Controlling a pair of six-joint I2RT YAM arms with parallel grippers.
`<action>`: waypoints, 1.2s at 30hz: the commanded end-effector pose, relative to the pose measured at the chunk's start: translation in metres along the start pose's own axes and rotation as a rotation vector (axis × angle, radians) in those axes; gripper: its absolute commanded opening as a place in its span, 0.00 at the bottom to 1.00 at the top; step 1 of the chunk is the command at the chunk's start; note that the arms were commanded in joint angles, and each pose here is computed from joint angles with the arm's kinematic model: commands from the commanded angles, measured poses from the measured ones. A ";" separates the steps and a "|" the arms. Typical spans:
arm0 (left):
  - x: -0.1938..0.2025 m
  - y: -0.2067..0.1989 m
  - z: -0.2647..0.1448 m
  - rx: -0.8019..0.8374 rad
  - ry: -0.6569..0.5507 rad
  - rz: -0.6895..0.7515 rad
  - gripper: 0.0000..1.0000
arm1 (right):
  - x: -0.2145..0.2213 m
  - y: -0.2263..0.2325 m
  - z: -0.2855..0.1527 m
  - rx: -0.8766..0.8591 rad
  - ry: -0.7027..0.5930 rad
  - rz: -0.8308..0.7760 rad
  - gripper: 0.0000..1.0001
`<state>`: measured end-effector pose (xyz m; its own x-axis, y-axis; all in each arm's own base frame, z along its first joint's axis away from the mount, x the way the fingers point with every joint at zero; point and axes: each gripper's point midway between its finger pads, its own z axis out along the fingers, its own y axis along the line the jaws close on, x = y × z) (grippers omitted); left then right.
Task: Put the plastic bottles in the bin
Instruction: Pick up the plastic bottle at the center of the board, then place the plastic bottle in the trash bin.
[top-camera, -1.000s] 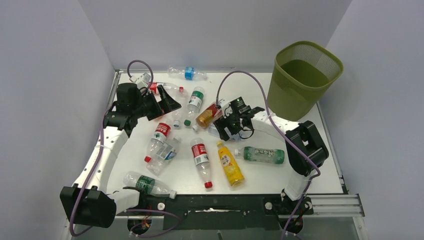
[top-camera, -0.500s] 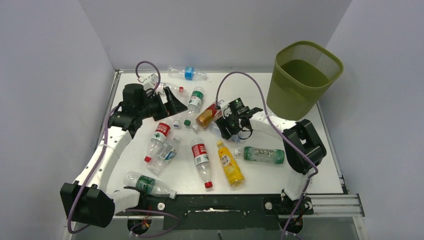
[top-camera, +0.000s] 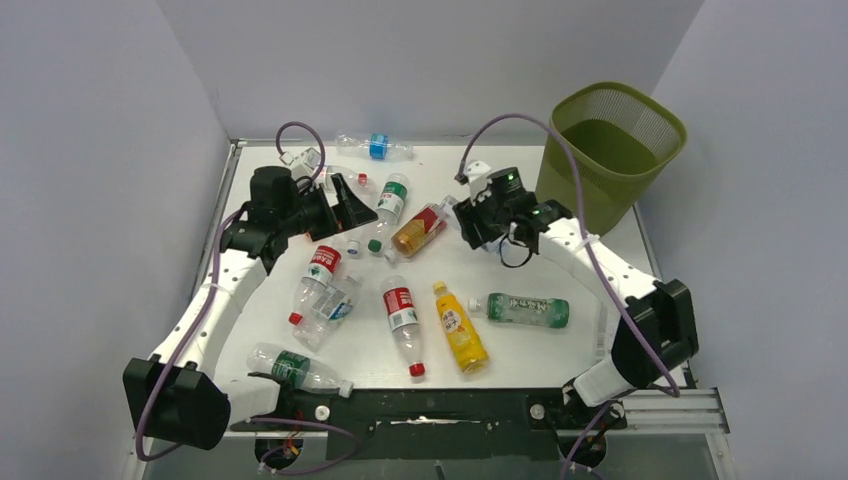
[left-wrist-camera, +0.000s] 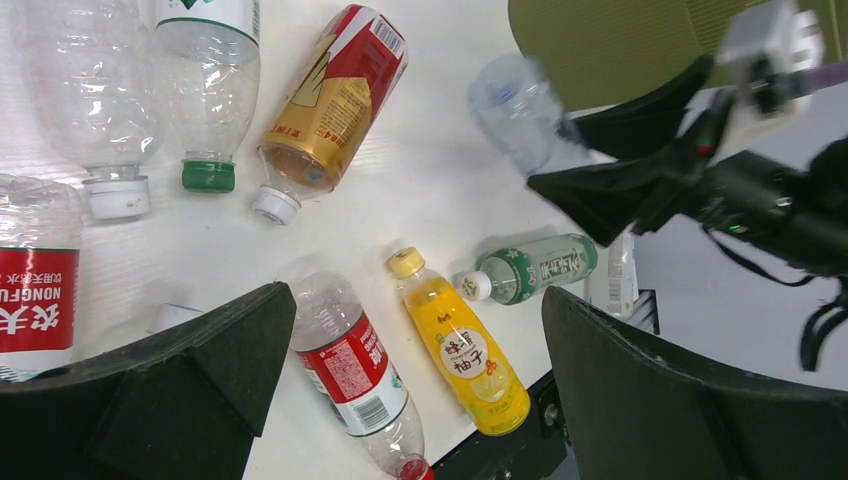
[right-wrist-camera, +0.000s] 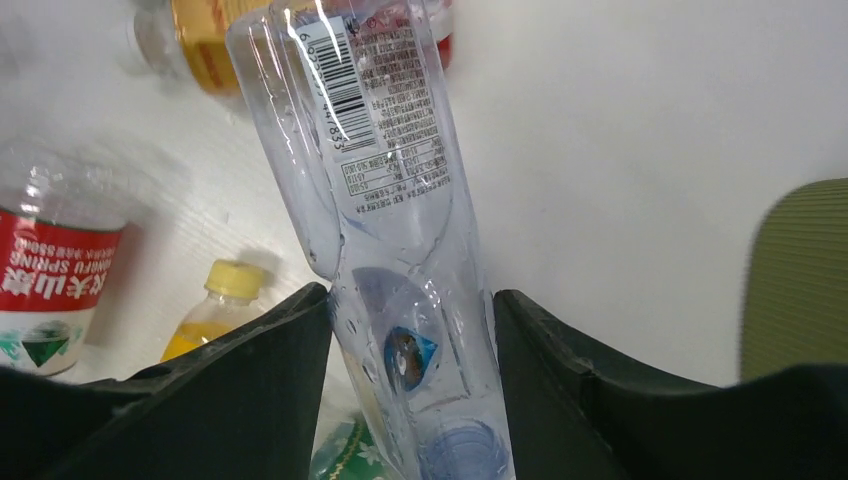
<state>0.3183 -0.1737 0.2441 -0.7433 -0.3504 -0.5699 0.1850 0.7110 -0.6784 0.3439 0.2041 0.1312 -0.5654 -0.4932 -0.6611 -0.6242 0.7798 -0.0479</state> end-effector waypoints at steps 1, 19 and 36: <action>-0.019 -0.015 0.001 0.046 -0.061 0.038 0.98 | -0.065 -0.044 -0.059 0.120 -0.199 0.040 0.45; -0.010 -0.011 0.003 0.064 -0.043 0.039 0.98 | -0.193 -0.212 -0.245 0.596 -0.702 0.292 0.50; -0.022 -0.036 -0.017 0.101 -0.067 0.066 0.98 | -0.133 -0.269 -0.278 0.702 -0.641 0.479 0.98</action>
<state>0.3195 -0.1765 0.2379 -0.7502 -0.3440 -0.5647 0.1927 0.7032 -0.6844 0.4697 -0.0615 0.3799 -0.2881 0.0439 -0.9566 0.1850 0.9827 -0.0106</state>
